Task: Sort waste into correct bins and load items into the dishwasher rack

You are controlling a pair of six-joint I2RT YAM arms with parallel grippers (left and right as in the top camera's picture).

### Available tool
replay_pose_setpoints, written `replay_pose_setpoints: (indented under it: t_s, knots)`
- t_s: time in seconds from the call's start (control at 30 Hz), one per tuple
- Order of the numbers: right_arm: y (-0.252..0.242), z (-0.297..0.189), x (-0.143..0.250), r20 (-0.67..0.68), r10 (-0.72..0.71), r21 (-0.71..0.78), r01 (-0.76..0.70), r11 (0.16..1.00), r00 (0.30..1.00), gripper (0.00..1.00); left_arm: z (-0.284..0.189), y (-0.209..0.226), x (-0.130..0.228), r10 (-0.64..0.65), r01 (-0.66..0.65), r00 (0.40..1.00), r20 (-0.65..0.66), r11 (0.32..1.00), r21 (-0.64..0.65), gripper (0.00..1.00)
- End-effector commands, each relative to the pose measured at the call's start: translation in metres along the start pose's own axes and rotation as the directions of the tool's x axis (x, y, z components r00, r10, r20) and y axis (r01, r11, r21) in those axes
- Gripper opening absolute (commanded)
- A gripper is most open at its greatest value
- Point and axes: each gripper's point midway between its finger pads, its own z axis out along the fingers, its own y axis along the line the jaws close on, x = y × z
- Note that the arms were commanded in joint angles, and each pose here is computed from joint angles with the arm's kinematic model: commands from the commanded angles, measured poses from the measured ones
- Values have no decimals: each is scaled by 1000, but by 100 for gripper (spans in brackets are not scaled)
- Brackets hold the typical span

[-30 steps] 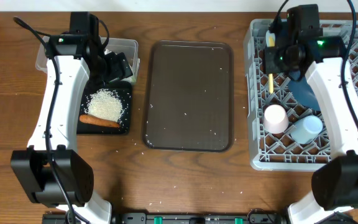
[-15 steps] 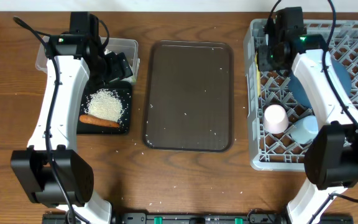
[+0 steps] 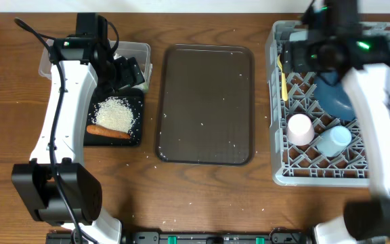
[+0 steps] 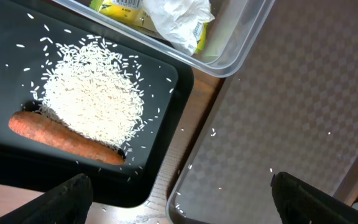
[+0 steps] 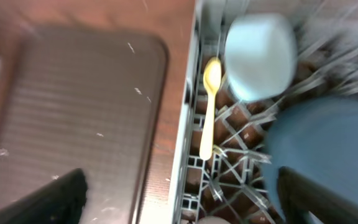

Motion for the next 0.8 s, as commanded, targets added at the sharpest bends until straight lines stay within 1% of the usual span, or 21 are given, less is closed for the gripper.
replay_pose_setpoints:
  t_s: [0.0, 0.07, 0.13, 0.27, 0.37, 0.53, 0.63, 0.77]
  knots:
    - [14, -75, -16, 165, -20, -34, 26, 999, 986, 99, 6, 4, 1, 5, -6, 1000, -13, 1000, -19, 95]
    - [16, -102, -17, 222, -25, -36, 33, 999, 975, 99, 6, 4, 1, 5, -6, 1000, -13, 1000, -19, 95]
    - [17, -123, -11, 248, -27, -35, 37, 999, 968, 99, 6, 4, 1, 5, -6, 1000, -13, 1000, -19, 95]
    - [-2, -159, 13, 248, -106, 88, 86, 992, 963, 99, 6, 4, 1, 5, -6, 1000, -13, 1000, -19, 95]
    - [-17, -194, 27, 293, -101, 172, 51, 984, 951, 99, 6, 4, 1, 5, -6, 1000, -13, 1000, -19, 95]
    - [-29, -243, 41, 406, -104, 247, 1, 969, 908, 99, 6, 4, 1, 5, -6, 1000, -13, 1000, -19, 95]
    - [-34, -250, 42, 450, -110, 278, -22, 960, 886, 99, 6, 4, 1, 5, -6, 1000, -13, 1000, -19, 95]
    - [-42, -238, 49, 525, -100, 274, -56, 960, 845, 99, 6, 4, 1, 5, -6, 1000, -13, 1000, -19, 95]
